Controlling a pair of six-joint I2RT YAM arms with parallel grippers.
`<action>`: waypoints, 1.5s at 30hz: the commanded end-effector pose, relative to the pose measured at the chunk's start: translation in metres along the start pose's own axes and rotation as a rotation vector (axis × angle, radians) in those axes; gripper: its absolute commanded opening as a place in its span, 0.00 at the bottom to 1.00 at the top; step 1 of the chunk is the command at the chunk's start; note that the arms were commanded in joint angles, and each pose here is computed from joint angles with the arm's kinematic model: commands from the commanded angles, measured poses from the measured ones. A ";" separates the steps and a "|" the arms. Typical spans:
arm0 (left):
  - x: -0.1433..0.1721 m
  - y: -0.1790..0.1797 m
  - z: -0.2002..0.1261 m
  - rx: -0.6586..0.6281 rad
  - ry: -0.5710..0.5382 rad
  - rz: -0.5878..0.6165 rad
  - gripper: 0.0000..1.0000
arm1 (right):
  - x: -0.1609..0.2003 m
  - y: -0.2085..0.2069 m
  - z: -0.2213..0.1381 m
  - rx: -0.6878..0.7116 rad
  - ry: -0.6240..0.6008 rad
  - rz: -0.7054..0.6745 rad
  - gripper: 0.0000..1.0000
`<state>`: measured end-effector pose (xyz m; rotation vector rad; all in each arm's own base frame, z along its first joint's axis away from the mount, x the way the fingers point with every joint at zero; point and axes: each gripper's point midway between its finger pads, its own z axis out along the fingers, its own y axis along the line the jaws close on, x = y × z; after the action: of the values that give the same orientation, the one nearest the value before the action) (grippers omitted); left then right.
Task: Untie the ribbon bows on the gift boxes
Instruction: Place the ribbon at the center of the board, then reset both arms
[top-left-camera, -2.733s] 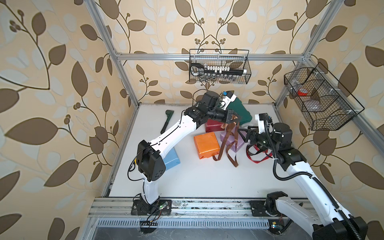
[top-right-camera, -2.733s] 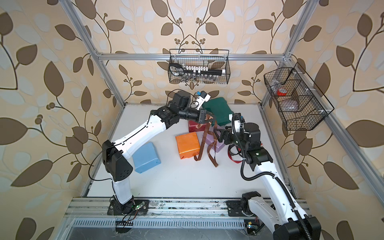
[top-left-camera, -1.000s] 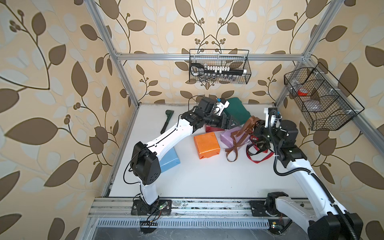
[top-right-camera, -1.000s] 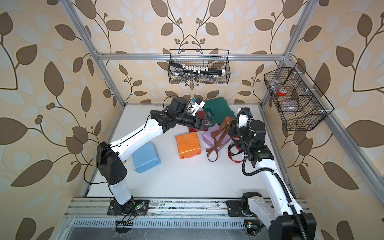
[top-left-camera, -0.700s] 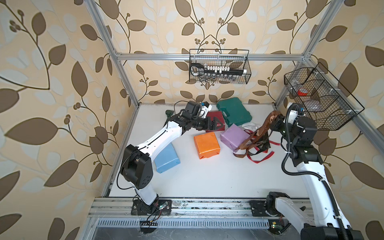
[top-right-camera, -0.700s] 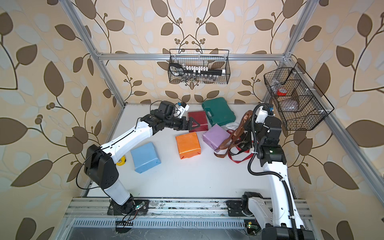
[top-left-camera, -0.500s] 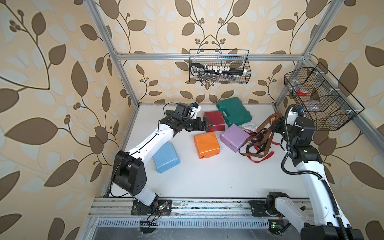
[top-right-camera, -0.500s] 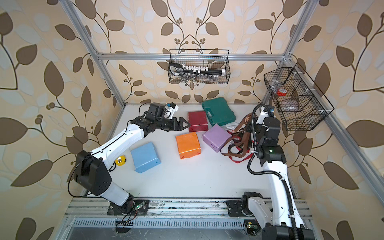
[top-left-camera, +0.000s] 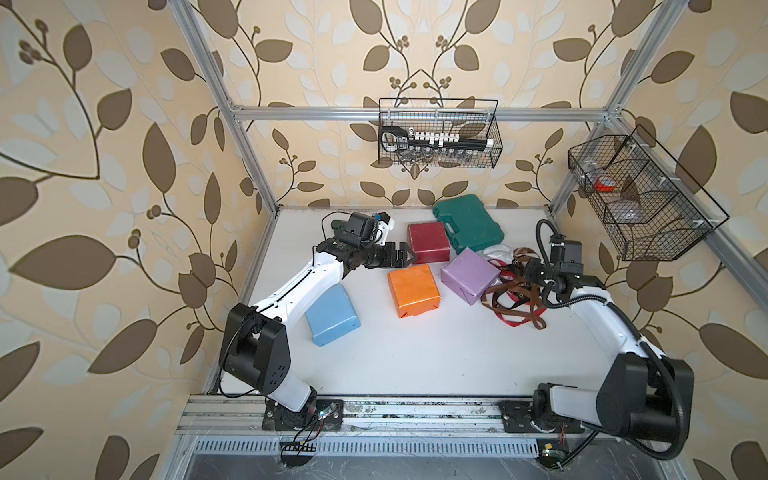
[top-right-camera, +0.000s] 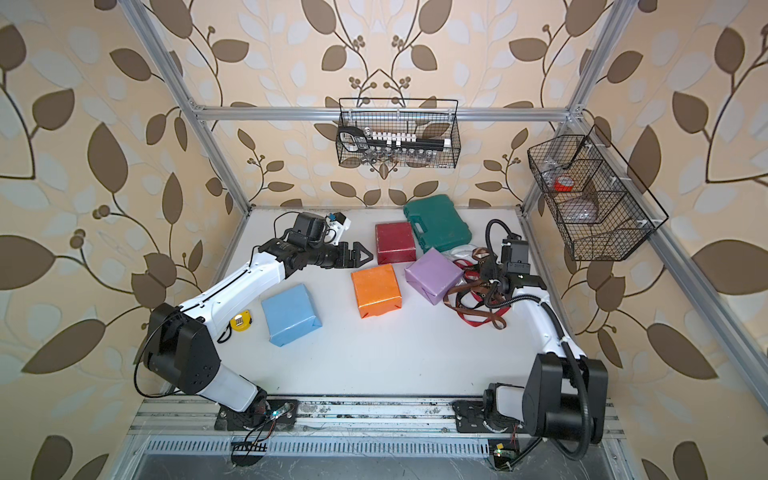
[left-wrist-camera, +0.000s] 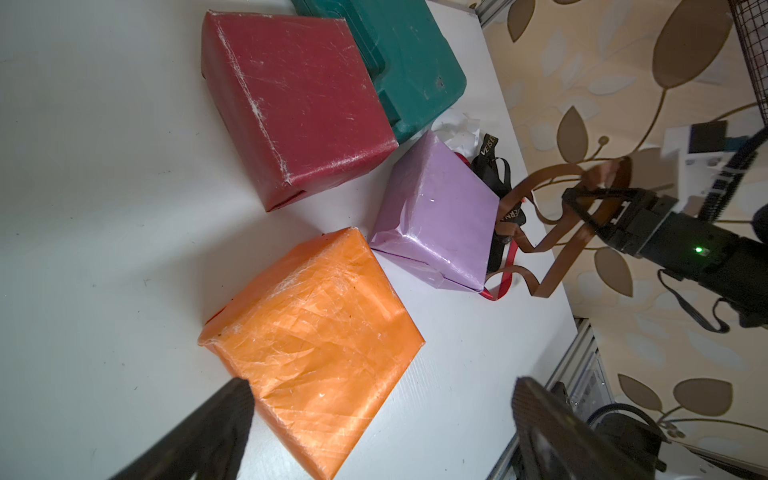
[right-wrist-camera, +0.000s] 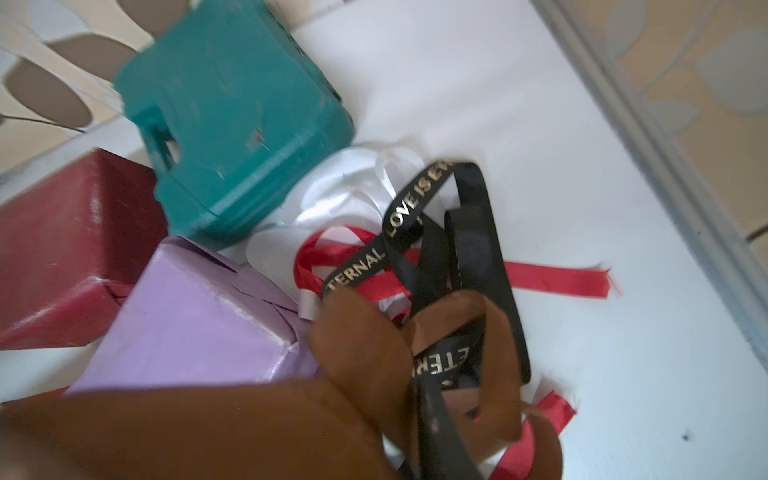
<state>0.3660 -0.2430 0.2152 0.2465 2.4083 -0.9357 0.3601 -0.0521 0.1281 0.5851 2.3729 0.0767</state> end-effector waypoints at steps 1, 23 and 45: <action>-0.003 0.003 -0.018 -0.042 -0.033 0.048 0.99 | 0.032 -0.010 0.010 0.042 0.175 0.058 0.46; 0.006 0.123 -0.083 -0.376 -0.200 -0.132 0.99 | -0.015 0.028 -0.020 -0.092 -0.371 -0.269 0.81; 0.041 0.254 -0.109 -0.908 -0.568 0.087 0.99 | 0.023 0.039 0.017 -0.243 -0.639 -0.349 0.99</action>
<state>0.3603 0.0096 0.0930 -0.2422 2.1547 0.1356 0.3633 -0.0157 0.0919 0.0961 1.8506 -0.0055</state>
